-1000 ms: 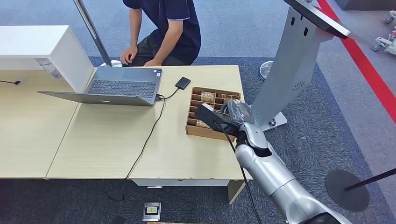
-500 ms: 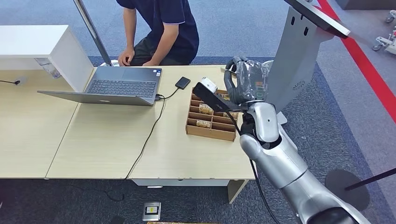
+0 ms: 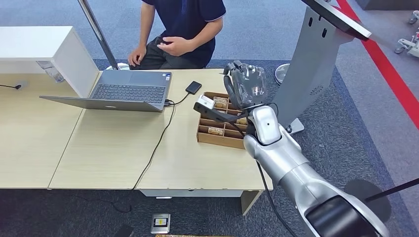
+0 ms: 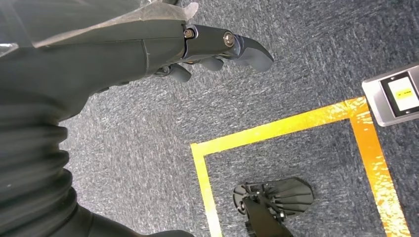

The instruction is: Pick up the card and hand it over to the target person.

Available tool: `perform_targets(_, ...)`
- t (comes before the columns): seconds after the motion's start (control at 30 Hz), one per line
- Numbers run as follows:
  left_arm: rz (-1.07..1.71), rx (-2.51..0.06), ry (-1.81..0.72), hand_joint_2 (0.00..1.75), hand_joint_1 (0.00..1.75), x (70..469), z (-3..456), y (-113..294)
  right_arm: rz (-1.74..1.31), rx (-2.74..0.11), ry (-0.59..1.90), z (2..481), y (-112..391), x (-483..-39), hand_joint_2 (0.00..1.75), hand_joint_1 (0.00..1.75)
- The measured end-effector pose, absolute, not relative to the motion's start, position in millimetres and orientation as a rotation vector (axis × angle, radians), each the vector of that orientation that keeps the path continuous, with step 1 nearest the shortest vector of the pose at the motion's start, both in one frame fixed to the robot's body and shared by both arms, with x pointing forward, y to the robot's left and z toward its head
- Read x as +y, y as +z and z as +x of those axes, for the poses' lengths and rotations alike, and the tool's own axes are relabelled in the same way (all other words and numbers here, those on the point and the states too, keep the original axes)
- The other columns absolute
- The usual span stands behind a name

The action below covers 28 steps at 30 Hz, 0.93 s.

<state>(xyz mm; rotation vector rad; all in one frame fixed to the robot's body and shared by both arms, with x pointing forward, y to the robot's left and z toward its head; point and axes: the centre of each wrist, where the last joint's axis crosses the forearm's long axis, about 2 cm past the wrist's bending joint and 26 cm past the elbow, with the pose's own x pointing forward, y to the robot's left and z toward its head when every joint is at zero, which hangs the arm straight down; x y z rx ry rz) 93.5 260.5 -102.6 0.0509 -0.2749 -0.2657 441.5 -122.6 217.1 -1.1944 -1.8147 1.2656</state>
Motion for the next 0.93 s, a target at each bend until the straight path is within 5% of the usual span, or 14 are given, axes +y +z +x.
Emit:
perform_targets(0.67, 0.016, -0.295, -0.301, 1.75, 0.0, 259, 98, -102, -1.301, -1.832, 1.27, 452, 244, -120, 1.75, 1.62)
perform_targets(0.8, 0.016, -0.317, -0.284, 1.75, 0.0, 261, 99, -101, -1.304, -1.84, 1.266, 452, 245, -121, 1.75, 0.0)
perform_targets(0.87, 0.022, -0.328, -0.268, 1.75, 0.0, 263, 100, -101, -1.3, -1.844, 1.264, 452, 245, -121, 1.75, 0.0)
perform_targets(0.9, 0.028, -0.328, -0.257, 1.31, 0.0, 263, 100, -101, -1.299, -1.85, 1.266, 452, 245, -120, 1.75, 0.0)
perform_targets(0.93, 0.03, -0.327, -0.253, 1.16, 0.0, 264, 100, -101, -1.299, -1.853, 1.266, 452, 245, -120, 1.75, 0.0)
